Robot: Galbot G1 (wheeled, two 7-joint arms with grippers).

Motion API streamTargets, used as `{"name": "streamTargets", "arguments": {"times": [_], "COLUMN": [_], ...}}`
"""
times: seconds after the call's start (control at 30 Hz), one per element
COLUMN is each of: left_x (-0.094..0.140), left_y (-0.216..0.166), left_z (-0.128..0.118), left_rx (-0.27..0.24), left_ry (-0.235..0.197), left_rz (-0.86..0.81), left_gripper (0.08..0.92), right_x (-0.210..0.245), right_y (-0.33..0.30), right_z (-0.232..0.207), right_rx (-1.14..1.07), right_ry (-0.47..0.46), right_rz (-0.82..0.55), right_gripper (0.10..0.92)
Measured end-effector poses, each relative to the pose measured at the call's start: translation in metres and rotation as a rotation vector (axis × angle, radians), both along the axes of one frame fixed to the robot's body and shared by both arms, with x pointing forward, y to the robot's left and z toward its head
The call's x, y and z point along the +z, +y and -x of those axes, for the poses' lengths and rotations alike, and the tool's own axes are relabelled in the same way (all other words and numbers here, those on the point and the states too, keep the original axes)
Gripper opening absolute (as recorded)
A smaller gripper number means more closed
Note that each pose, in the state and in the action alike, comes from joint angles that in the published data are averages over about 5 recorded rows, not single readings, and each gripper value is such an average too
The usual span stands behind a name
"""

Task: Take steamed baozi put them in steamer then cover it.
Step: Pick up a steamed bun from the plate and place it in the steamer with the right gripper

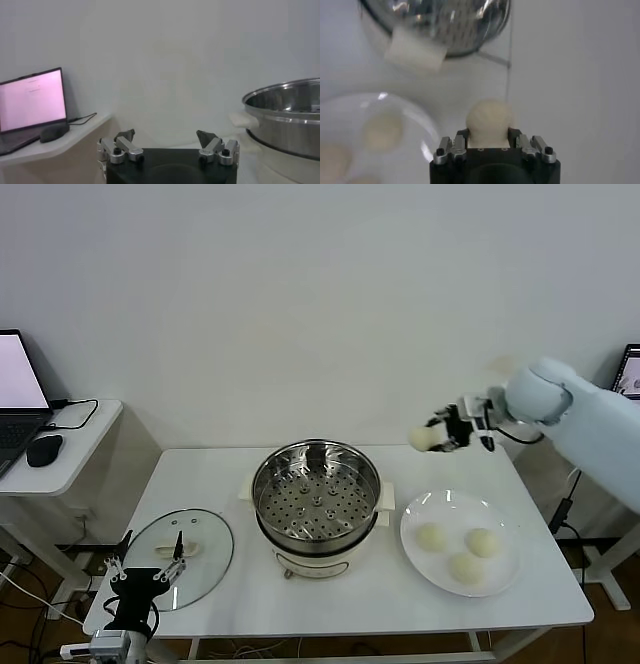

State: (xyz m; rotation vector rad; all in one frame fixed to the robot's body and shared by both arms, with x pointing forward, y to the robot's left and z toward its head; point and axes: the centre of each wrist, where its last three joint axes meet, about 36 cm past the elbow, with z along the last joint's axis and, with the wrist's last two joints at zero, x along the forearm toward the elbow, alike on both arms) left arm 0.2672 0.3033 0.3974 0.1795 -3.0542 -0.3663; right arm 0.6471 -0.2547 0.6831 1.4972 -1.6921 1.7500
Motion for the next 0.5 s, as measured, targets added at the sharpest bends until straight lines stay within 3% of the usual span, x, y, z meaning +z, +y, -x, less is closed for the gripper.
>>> {"name": "streamTargets", "arguments": {"times": [0.5], "left_x": [0.002], "left_y": [0.008], "left_z": [0.002], "left_rx": [0.024], "left_ry": [-0.003], "left_rz": [-0.001], "left_gripper": [0.823], "right_x": [-0.031], "right_y": [0.13], "right_z": [-0.02], "right_rx": [0.403], "right_ry": [0.022], "right_rz": [0.158], "right_gripper": [0.526]}}
